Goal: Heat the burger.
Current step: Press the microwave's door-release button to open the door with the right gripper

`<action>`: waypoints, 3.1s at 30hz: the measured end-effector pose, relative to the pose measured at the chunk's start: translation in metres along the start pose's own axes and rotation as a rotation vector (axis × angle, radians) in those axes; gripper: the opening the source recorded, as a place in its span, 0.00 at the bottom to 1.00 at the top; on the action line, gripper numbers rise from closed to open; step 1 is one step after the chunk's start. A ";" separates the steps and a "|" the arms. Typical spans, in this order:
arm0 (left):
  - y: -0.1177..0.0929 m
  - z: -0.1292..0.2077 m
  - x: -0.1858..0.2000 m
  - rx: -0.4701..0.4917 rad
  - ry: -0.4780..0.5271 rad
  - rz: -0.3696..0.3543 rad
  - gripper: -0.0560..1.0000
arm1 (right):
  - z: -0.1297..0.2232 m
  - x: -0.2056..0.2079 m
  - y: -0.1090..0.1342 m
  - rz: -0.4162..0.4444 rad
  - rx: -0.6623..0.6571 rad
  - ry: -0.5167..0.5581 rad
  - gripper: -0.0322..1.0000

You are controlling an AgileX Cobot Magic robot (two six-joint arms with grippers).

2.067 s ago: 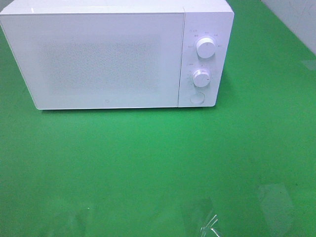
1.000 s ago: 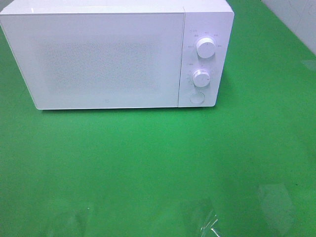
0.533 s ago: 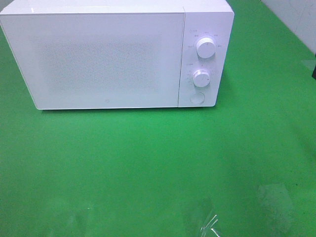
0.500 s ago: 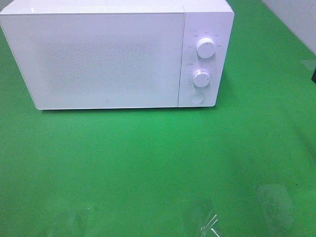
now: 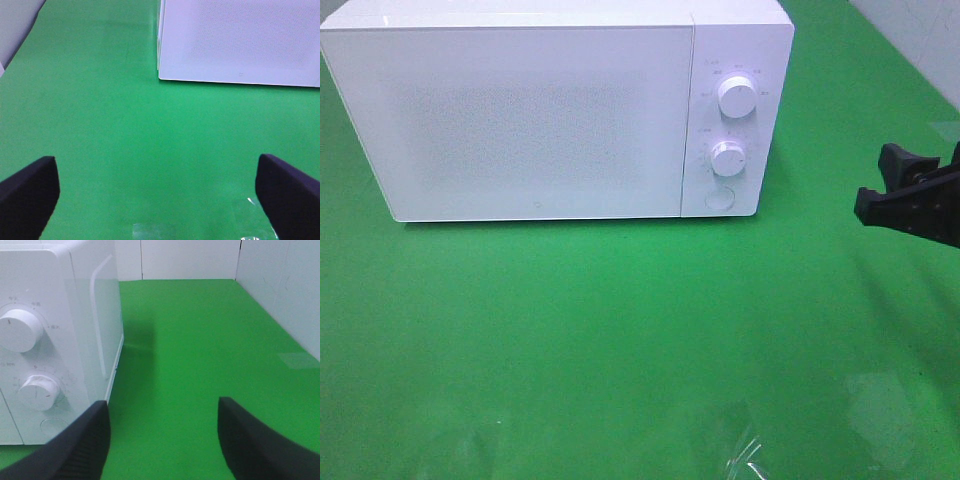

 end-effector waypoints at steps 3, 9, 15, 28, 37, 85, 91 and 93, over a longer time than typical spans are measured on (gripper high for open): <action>0.000 0.000 0.000 0.000 0.000 0.000 0.99 | 0.006 0.000 0.006 -0.001 0.006 -0.001 0.65; 0.000 0.000 0.000 0.000 0.000 0.000 0.99 | 0.024 -0.001 0.029 -0.009 0.009 0.041 0.65; 0.000 0.000 0.000 0.000 0.000 0.000 0.99 | 0.032 -0.009 0.057 -0.060 0.027 0.060 0.65; 0.000 0.000 0.000 0.000 0.000 0.000 0.99 | 0.040 -0.022 0.093 -0.123 0.008 0.069 0.65; 0.000 0.000 0.000 0.000 0.000 0.000 0.99 | 0.039 -0.023 0.095 -0.112 -0.436 0.094 0.62; 0.000 0.000 0.000 0.000 0.000 0.000 0.99 | 0.092 -0.081 0.095 0.136 -1.569 0.380 0.06; 0.000 0.000 0.000 0.000 0.000 0.000 0.99 | 0.095 -0.099 0.093 0.136 -1.576 0.381 0.06; 0.000 0.000 0.000 0.000 0.000 0.000 0.99 | 0.097 -0.102 0.092 0.144 -1.575 0.383 0.06</action>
Point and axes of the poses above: a point on each arm's last joint axis where the gripper is mounted, x pointing back along that axis away from the gripper, y along the wrist's bending axis when the last joint is at zero, z = x × y, the point moved 3 cm from there along -x, pointing out along that axis toward the gripper, and after that the axes turned 13 degrees about -x, right-handed, at the moved point
